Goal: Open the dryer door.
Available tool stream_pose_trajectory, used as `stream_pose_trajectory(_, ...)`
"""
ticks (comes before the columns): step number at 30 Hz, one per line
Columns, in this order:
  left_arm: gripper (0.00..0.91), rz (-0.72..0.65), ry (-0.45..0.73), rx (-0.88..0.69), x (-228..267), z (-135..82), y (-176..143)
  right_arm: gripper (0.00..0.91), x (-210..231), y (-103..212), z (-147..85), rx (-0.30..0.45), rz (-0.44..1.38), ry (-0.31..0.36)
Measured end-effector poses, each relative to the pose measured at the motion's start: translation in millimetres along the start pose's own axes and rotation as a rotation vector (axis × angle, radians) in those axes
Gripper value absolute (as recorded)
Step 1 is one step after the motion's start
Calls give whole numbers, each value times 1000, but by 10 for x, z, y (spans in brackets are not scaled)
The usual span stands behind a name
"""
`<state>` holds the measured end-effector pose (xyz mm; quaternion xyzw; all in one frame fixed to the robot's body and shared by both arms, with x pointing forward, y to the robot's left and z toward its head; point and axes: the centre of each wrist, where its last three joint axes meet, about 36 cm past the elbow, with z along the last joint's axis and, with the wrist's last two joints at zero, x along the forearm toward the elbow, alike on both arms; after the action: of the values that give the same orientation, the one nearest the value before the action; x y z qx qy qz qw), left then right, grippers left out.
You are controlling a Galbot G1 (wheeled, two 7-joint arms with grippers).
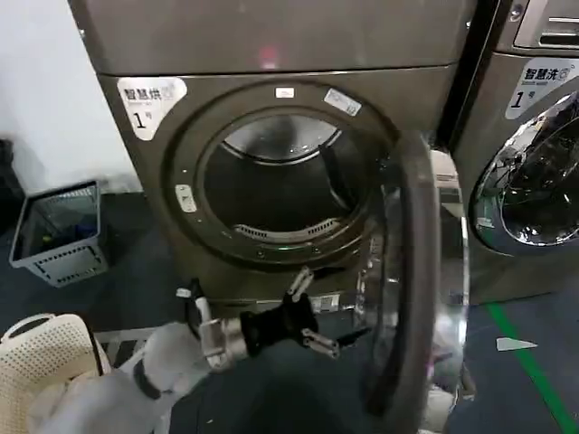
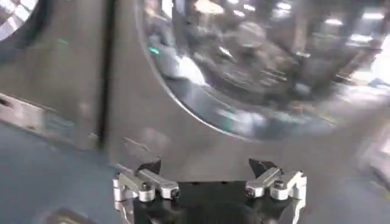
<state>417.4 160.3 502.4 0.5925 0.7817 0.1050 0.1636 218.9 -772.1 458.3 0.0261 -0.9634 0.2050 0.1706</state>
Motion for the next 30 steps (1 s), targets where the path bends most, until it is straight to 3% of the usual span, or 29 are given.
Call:
stream_pose_trajectory(6,907,8,-26,-53,-272,20,6,907,567,112,103,25,164,61)
stream_pose_trajectory(10,907,13,-48,-75,-501,71,-37,907,944,219,114,3,275,127)
stream_pose_trajectory(19,907,11,-98,-124,-1013,186,-24,907,1622,583,-27,12,383,215)
stream_pose_trajectory(30,907,-28,-142,-327,-1613,336,70,907,2260,904,-196,46,464,224)
